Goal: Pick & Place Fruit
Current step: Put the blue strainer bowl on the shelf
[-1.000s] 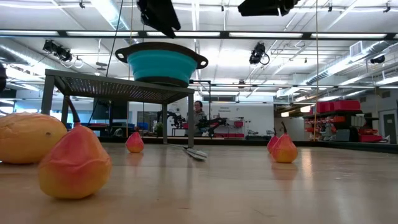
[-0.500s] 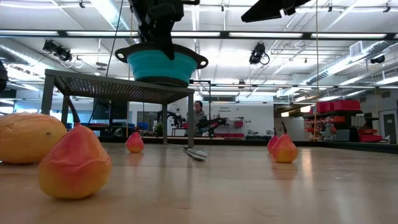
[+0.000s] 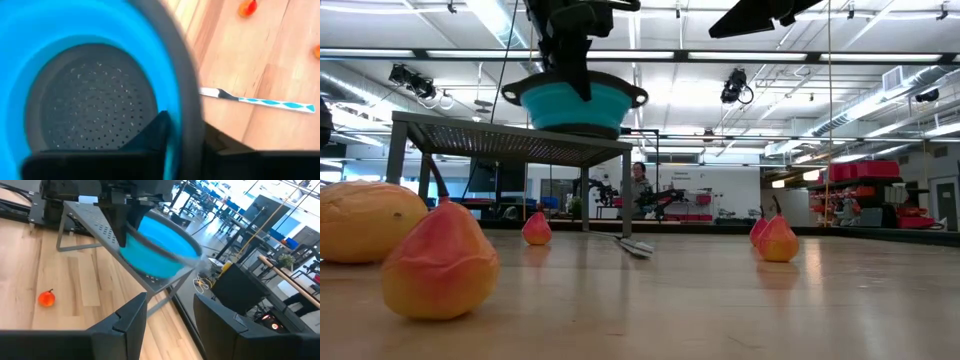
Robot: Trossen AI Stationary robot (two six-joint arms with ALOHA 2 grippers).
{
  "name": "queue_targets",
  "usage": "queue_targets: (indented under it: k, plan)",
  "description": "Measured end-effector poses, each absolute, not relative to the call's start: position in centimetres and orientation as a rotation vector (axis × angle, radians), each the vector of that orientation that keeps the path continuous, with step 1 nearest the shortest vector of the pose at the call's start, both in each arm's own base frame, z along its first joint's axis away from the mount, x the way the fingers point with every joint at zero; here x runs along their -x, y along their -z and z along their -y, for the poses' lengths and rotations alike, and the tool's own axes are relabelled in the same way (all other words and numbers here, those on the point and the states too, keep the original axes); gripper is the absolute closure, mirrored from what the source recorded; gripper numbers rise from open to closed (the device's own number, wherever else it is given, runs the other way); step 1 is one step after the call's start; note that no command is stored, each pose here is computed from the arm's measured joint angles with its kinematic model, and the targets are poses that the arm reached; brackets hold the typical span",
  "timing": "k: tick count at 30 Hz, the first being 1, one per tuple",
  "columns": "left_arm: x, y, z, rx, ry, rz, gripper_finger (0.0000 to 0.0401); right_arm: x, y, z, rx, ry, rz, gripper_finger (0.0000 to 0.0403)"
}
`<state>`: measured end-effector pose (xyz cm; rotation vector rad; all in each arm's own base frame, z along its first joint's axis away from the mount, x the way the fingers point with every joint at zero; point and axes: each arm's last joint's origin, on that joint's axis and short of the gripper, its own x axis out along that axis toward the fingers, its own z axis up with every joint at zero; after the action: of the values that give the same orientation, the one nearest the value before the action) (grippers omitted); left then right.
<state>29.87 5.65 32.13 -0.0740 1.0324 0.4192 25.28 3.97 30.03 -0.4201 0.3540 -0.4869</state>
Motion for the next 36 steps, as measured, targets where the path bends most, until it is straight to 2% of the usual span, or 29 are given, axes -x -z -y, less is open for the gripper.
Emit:
queue_targets:
  k: [2, 3, 17, 24, 32, 36]
  plan:
    - [-29.8, -32.2, -5.7, 0.049, -0.443, -1.033, 0.0382, -25.3, -30.0, -4.0, 0.420, 0.487, -0.354, 0.0233]
    - [-29.7, -32.4, -5.7, 0.043, -0.453, -1.031, 0.0386, -25.3, -30.0, -4.0, 0.420, 0.487, -0.354, 0.0233]
    - [-27.0, -36.4, -5.0, 0.048, -0.547, -1.169, 0.0390, -25.2, -29.9, -3.9, 0.429, 0.503, -0.373, 0.0233]
    - [-25.5, -36.2, -3.4, 0.052, -0.639, -1.298, 0.0390, -25.2, -29.9, -3.9, 0.429, 0.503, -0.372, 0.0233]
    - [-25.5, -36.2, -2.0, 0.059, -0.752, -1.242, 0.0390, -25.2, -29.9, -3.9, 0.423, 0.504, -0.371, 0.0233]
    - [-25.9, -34.6, -1.9, 0.034, -0.796, -1.260, 0.0390, -25.2, -29.9, -3.9, 0.411, 0.506, -0.367, 0.0233]
